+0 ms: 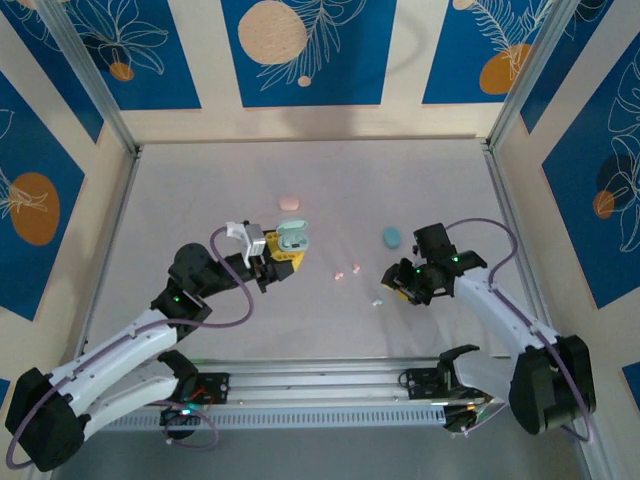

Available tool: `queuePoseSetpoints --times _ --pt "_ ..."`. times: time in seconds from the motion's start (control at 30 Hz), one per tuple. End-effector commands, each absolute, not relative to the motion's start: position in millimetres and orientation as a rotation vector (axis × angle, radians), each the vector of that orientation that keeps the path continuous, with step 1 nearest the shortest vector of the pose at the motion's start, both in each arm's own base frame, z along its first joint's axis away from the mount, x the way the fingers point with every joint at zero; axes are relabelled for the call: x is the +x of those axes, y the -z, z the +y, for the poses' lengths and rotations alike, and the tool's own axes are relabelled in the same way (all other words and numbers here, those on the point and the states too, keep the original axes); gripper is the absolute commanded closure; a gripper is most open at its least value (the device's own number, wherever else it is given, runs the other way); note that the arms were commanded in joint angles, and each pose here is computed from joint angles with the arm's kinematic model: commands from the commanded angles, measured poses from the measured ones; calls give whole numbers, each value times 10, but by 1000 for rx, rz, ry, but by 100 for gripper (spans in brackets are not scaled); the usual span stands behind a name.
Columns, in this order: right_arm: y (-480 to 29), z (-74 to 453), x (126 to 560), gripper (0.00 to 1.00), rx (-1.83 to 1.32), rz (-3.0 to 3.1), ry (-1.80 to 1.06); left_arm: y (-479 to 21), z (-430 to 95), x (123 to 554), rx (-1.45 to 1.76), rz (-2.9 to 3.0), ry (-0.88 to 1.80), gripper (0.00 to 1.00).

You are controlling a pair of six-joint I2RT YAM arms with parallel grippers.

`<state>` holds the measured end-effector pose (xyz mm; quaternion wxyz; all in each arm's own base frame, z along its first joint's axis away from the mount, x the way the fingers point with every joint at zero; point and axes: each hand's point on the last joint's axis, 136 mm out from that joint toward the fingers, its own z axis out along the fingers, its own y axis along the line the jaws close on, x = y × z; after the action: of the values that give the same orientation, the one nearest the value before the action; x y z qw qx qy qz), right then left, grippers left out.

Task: Insert the wireless bluetooth earbuds into the charging case

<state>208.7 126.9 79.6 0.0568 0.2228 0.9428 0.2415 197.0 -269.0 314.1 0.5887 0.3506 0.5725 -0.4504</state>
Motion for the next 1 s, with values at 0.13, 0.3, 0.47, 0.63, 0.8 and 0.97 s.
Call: queuePoseSetpoints --times 0.13,0.3,0.47,0.63,0.8,0.97 --pt "-568 1591 2104 45 656 2971 -742 -3386 -2712 1930 809 1259 1065 74" --pt "-416 1638 2089 42 659 3016 -647 -3363 -2702 1926 814 1267 1054 74" --pt "-337 1616 2107 43 669 3025 -577 -3358 -2699 1927 816 1267 1048 74" --pt "-311 1629 2151 46 644 3027 -553 -3353 -2697 1930 813 1268 1047 74" --pt "-275 1612 2168 47 627 3049 -481 -3348 -2696 1930 813 1270 1047 74" --pt "-269 1674 2200 50 551 3067 -456 -3356 -2698 1931 813 1269 1048 74"
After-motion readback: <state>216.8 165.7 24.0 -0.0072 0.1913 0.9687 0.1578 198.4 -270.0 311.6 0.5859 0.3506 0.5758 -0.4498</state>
